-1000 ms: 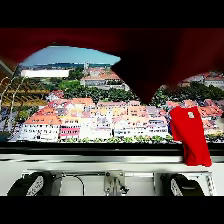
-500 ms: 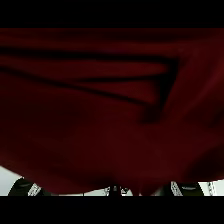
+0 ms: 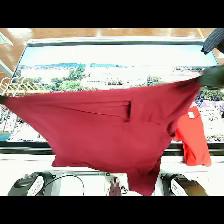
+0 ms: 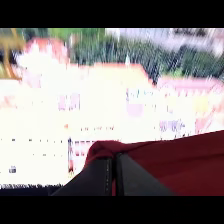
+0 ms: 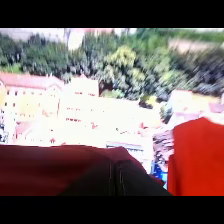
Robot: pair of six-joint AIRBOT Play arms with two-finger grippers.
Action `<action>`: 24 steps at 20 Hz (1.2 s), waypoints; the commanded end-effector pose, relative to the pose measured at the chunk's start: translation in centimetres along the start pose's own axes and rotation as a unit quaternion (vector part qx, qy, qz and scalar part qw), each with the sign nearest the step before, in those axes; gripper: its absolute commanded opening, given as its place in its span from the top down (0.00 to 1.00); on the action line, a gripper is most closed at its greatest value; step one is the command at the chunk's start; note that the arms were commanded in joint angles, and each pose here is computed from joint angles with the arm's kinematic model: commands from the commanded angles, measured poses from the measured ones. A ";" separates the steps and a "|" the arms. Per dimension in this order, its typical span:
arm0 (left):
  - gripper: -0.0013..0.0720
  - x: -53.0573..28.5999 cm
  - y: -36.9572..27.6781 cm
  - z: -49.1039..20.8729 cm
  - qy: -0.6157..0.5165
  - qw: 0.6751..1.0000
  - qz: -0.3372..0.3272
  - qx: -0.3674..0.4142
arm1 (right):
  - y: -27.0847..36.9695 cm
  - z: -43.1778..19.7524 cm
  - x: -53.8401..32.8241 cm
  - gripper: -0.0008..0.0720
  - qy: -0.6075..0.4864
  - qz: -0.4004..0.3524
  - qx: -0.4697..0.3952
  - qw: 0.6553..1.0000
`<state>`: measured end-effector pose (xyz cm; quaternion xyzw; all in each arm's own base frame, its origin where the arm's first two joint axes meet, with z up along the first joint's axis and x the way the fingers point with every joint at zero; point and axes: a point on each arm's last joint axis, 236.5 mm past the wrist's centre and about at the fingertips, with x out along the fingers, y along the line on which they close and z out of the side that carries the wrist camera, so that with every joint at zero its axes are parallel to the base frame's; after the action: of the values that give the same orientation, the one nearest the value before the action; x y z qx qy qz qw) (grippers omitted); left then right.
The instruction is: Fold the shirts.
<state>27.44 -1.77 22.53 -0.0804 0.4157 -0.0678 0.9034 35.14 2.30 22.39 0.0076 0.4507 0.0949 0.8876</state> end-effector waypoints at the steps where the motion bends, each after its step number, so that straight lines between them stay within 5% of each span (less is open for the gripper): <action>1: 0.94 10.9 3.7 -4.5 0.079 0.995 0.002 -0.067 | 0.7 -1.2 13.3 0.91 0.063 0.043 0.029 0.997; 6: 0.94 20.9 4.1 6.7 -0.039 0.987 -0.076 -0.139 | 4.2 7.3 22.7 0.91 -0.099 0.042 0.012 0.994; 10: 0.94 27.4 3.3 11.2 -0.072 0.992 -0.085 -0.067 | 2.3 11.5 24.1 0.91 -0.196 0.024 0.048 0.979; 17: 0.94 32.6 5.2 10.0 -0.039 0.998 -0.046 -0.036 | -4.0 6.3 28.6 0.91 -0.101 -0.007 0.135 0.986; 24: 0.94 35.0 6.9 4.6 0.063 0.992 -0.003 -0.109 | -2.7 -1.3 32.8 0.91 0.044 0.003 0.139 0.989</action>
<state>54.69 -1.05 -0.19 -0.1714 0.4472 -0.0457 0.8767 55.18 4.41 -2.31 0.1325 0.4498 0.0288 0.8827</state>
